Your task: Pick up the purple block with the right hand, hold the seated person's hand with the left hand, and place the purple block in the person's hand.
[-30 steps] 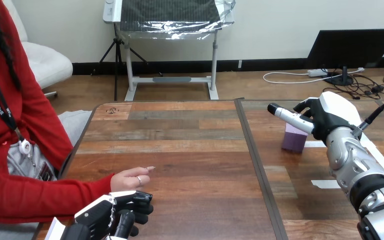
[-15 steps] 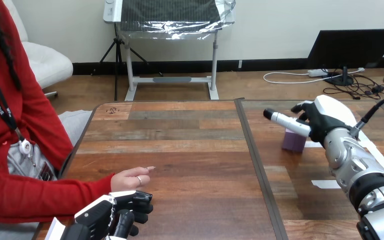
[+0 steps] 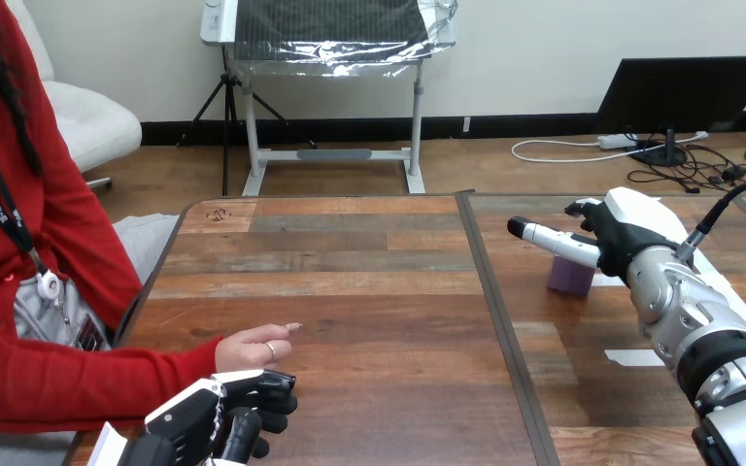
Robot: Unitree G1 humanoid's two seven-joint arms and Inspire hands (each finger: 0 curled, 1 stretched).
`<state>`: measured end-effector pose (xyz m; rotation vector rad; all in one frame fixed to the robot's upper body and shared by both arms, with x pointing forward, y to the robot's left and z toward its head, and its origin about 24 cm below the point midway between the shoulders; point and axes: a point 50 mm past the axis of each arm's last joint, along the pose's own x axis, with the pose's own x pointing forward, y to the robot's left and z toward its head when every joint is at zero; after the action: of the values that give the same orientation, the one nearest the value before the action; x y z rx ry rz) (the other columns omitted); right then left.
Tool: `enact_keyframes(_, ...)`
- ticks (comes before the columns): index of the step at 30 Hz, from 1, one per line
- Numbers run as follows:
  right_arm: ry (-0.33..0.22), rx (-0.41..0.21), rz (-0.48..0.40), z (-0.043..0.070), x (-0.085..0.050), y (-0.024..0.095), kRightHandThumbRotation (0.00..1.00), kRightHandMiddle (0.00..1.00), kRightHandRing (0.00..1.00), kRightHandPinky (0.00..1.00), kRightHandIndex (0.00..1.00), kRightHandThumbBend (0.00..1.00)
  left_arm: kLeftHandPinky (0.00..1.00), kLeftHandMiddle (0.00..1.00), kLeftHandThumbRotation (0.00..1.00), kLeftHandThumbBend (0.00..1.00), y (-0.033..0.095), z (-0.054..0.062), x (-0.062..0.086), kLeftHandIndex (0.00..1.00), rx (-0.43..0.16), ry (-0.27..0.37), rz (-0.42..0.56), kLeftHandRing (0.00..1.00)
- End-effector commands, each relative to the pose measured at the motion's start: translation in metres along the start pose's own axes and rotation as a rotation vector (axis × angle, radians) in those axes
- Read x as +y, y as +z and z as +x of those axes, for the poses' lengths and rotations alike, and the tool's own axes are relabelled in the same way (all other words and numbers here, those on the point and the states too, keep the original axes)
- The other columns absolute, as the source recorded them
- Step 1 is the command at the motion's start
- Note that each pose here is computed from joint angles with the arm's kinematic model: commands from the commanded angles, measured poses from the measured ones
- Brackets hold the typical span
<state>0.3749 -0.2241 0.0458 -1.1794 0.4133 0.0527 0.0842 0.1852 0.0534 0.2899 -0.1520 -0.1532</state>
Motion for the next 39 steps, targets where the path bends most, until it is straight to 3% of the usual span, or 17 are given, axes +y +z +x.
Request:
enact_keyframes(1,-0.086,-0.056,0.006,0.0039,-0.0386,0.0207,1.0,0.88,0.89,0.93,0.91,0.82,0.57,0.67,0.88,0.42,0.0042,0.0071,0.0019,0.67,-0.05,-0.002,0.015,0.65)
enact_keyframes(28,-0.059,-0.059,-0.009,0.004,-0.0346,0.0219,1.0,0.89,0.89,0.86,0.9,0.83,0.57,0.67,0.87,0.4,0.0054,0.0063,0.0012,0.67,-0.054,-0.001,0.011,0.65)
enact_keyframes(39,-0.021,-0.058,-0.026,0.0041,-0.0326,0.022,1.0,0.9,0.89,0.91,0.91,0.83,0.57,0.67,0.88,0.41,0.0058,0.0049,0.0011,0.67,-0.044,0.0,0.011,0.65)
